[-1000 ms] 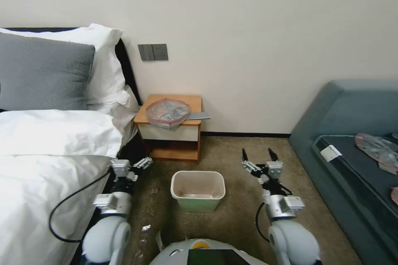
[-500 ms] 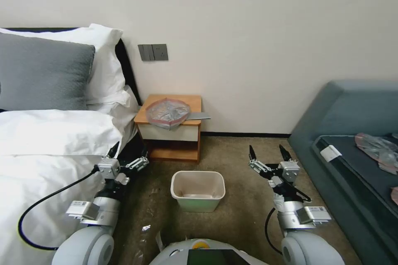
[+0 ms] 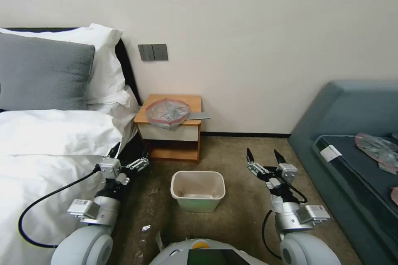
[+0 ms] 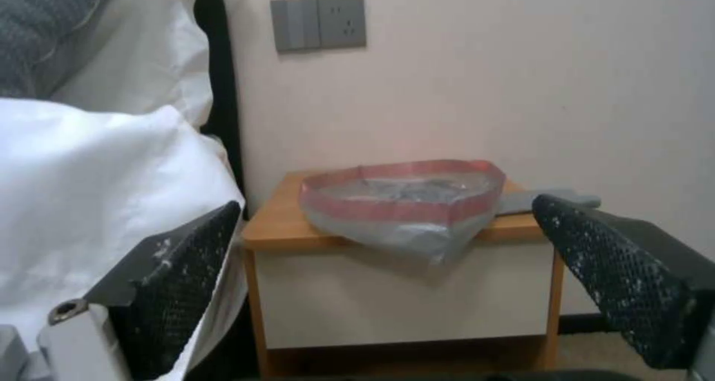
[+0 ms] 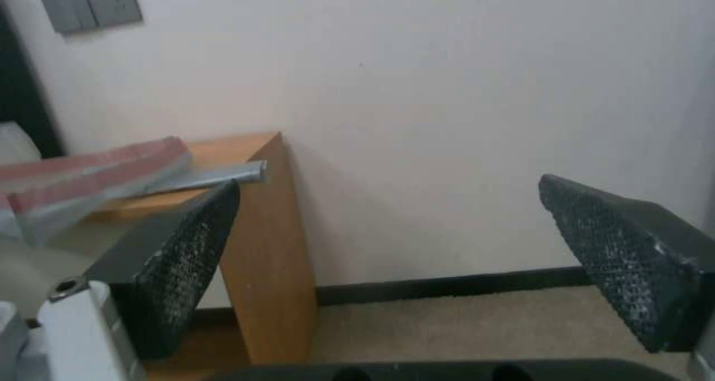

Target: Pick up the garbage bag from the table and place it over the trash can.

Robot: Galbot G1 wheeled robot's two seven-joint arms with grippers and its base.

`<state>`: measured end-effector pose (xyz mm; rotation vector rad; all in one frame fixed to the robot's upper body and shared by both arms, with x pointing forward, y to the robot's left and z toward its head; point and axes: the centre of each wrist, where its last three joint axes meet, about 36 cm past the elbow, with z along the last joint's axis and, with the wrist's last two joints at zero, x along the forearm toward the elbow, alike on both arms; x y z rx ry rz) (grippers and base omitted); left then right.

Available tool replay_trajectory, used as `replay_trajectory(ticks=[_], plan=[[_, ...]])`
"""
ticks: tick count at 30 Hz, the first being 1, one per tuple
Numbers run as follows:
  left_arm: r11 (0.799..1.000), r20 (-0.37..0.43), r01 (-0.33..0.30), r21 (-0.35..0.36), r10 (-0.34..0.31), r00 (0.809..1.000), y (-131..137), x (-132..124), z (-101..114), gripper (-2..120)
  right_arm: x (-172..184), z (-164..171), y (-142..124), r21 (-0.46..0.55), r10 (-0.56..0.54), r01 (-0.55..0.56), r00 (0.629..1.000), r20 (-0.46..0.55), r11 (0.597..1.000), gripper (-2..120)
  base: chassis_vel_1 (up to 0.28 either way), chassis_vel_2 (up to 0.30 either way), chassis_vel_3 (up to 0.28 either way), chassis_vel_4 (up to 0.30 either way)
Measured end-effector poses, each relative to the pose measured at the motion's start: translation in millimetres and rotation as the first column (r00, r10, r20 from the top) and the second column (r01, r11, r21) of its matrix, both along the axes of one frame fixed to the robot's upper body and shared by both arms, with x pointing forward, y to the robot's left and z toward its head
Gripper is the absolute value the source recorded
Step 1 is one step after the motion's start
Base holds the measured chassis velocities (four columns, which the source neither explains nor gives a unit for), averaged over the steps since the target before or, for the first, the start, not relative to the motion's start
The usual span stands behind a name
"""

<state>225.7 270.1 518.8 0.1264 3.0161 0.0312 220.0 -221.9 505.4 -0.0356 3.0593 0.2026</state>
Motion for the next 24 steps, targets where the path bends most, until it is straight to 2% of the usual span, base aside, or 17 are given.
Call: replay_trajectory(ticks=[10, 13, 18, 21, 24], plan=[[1.000, 0.017, -0.022, -0.010, 0.022, 1.000, 1, -2, -1, 100, 13, 8, -4, 0.196, 0.024, -0.026, 1.000, 0.010, 0.980, 100, 0.000, 0.000, 0.000, 0.000], [1.000, 0.019, -0.027, -0.012, 0.027, 0.999, 2, -2, -2, 100, 18, 12, -6, 0.279, 0.042, -0.043, 0.999, 0.009, 0.959, 100, 0.000, 0.000, 0.000, 0.000], [1.000, 0.021, -0.027, -0.013, 0.028, 0.999, 2, -2, -2, 100, 23, 15, -7, 0.348, 0.063, -0.062, 0.998, 0.009, 0.935, 100, 0.000, 0.000, 0.000, 0.000], [1.000, 0.022, -0.026, -0.011, 0.026, 0.999, 2, -2, -2, 100, 28, 20, -9, 0.426, 0.093, -0.087, 0.996, 0.007, 0.901, 100, 0.000, 0.000, 0.000, 0.000], [1.000, 0.021, -0.024, -0.009, 0.024, 0.999, 2, -2, -2, 100, 37, 16, -10, 0.412, 0.100, -0.095, 0.995, 0.009, 0.906, 100, 0.000, 0.000, 0.000, 0.000]])
